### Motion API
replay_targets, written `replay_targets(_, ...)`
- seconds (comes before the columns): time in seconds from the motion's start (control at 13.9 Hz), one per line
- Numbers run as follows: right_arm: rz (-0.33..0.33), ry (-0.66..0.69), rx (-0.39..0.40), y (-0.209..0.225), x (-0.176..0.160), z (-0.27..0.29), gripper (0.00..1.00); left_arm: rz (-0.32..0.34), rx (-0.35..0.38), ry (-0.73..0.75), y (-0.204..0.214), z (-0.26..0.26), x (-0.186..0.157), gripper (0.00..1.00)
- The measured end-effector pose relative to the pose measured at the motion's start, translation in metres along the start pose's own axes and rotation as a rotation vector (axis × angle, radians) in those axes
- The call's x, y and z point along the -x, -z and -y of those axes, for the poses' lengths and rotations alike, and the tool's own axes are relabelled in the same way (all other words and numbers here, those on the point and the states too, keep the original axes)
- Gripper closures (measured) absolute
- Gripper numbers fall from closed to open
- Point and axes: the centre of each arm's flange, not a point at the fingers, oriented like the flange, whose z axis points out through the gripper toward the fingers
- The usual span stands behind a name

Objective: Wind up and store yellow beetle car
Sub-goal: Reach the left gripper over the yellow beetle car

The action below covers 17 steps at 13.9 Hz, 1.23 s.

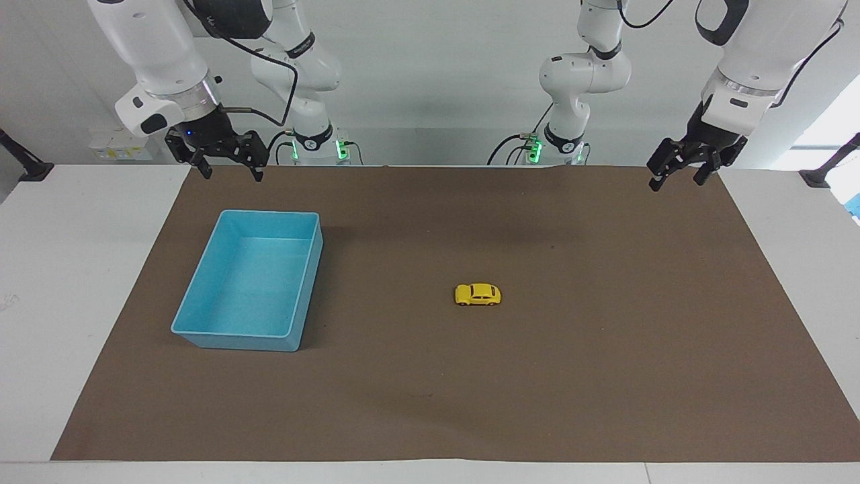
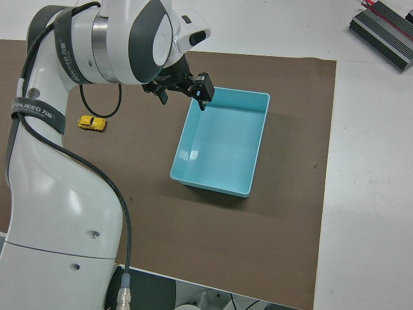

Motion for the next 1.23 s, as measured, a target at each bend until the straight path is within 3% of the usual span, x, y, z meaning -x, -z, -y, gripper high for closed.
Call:
replay_targets(0.22,0.0,0.0,0.0,0.0,0.0,0.0,0.0,-0.001,0.004,0.204,-0.006,-0.004,-0.004,0.0)
replay_targets(0.72,0.0,0.0,0.0,0.0,0.0,0.0,0.0,-0.004,0.018,0.889,-0.019,-0.03,-0.009,0.0)
replay_targets(1.01,0.0,0.0,0.0,0.0,0.0,0.0,0.0,-0.052,0.108,1.331,-0.035,-0.048,-0.03,0.0)
replay_targets(1.23,0.0,0.0,0.0,0.0,0.0,0.0,0.0,-0.058,0.153,1.503,-0.051,-0.059,-0.044,0.0)
